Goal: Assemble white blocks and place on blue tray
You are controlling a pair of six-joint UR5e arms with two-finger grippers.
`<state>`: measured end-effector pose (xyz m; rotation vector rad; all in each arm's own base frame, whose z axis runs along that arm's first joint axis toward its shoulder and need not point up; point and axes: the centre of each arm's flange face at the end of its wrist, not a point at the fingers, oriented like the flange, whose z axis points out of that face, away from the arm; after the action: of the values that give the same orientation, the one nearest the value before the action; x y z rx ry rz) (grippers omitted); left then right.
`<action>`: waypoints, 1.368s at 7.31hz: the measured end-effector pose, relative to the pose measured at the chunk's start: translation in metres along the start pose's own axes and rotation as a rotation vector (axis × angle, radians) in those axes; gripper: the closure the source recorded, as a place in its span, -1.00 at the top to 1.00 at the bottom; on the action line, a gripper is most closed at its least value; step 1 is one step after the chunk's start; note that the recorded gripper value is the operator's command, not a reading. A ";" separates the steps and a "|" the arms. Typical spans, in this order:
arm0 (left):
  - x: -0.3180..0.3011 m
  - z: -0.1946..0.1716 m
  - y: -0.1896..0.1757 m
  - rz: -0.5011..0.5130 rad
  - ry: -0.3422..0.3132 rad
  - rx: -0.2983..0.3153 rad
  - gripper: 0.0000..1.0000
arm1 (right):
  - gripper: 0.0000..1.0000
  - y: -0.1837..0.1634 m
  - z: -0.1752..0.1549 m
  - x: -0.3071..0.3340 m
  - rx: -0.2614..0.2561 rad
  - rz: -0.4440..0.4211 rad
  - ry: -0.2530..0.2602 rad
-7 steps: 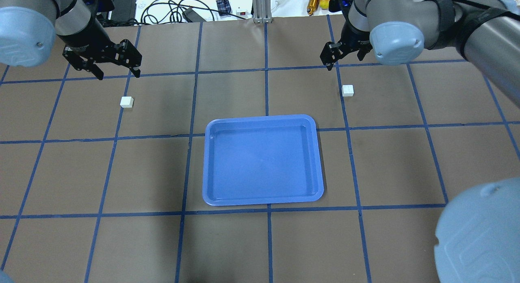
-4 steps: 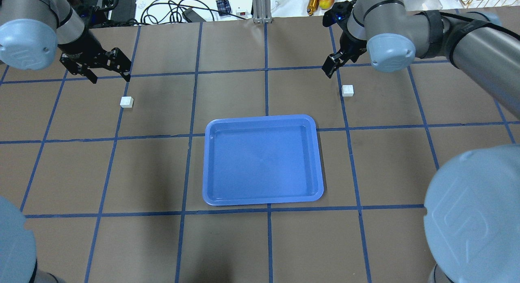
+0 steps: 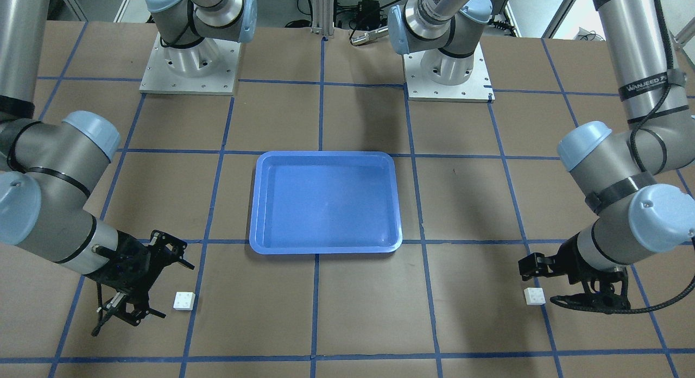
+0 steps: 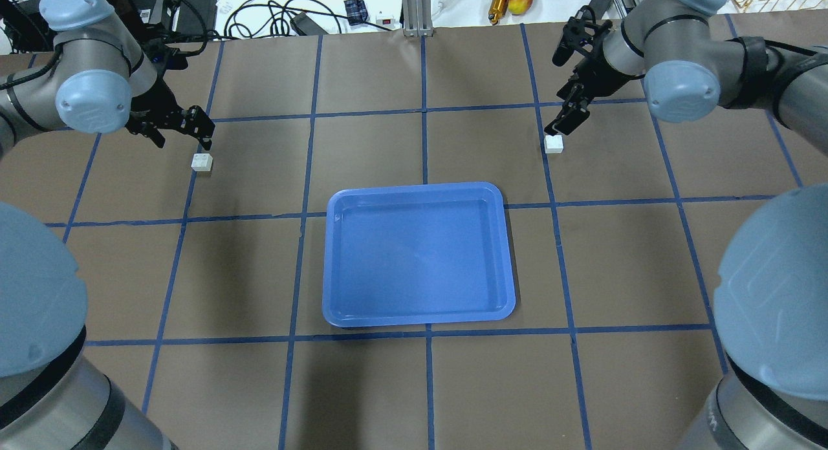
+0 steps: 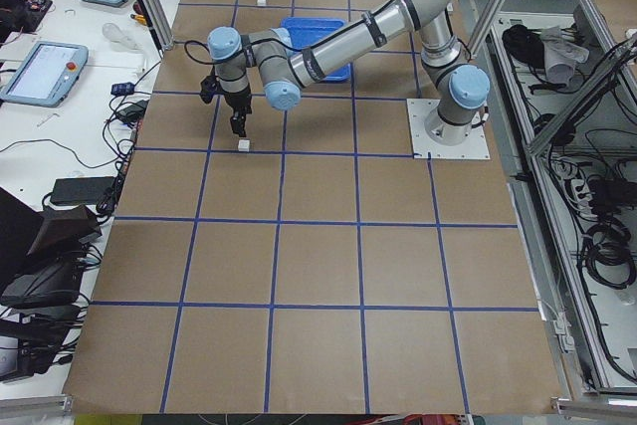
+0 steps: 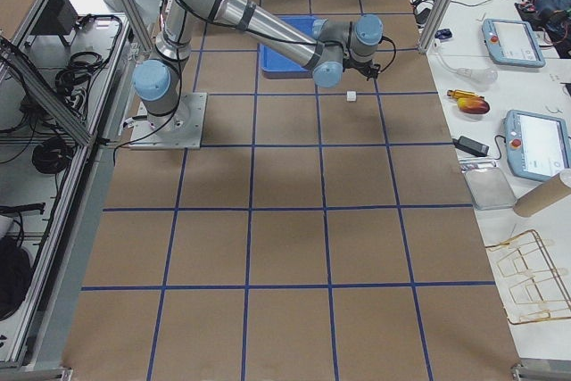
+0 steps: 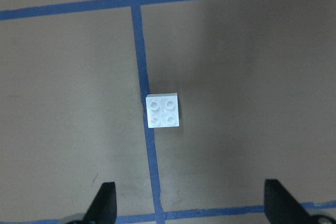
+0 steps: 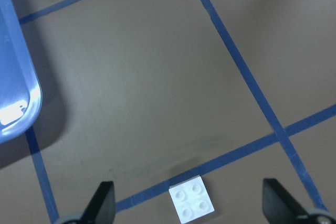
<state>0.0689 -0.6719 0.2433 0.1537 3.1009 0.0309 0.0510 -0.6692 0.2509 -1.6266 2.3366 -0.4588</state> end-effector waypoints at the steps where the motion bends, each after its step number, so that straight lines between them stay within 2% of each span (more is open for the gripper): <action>1: -0.001 0.018 -0.005 0.010 0.003 -0.002 1.00 | 0.98 0.014 0.006 0.003 0.018 -0.100 -0.012; 3: -0.002 0.042 -0.010 0.016 0.006 -0.009 0.94 | 0.98 0.040 0.023 0.012 0.061 -0.249 -0.038; 5: -0.003 0.055 -0.011 0.014 0.007 -0.022 0.59 | 0.91 0.056 0.041 0.015 0.087 -0.335 -0.064; 7: -0.014 0.062 -0.010 -0.005 0.011 -0.030 0.32 | 0.95 0.063 0.061 0.011 0.124 -0.324 -0.093; 8: -0.021 0.065 -0.009 -0.016 0.015 -0.033 0.11 | 0.96 0.066 0.068 0.010 0.135 -0.314 -0.105; 10: -0.024 0.067 -0.008 -0.033 0.019 -0.034 -0.18 | 0.93 0.070 0.078 0.009 0.143 -0.302 -0.120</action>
<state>0.0948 -0.6811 0.1769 0.1014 3.1191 0.0847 0.0175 -0.6638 0.1508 -1.8862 1.9334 -0.5581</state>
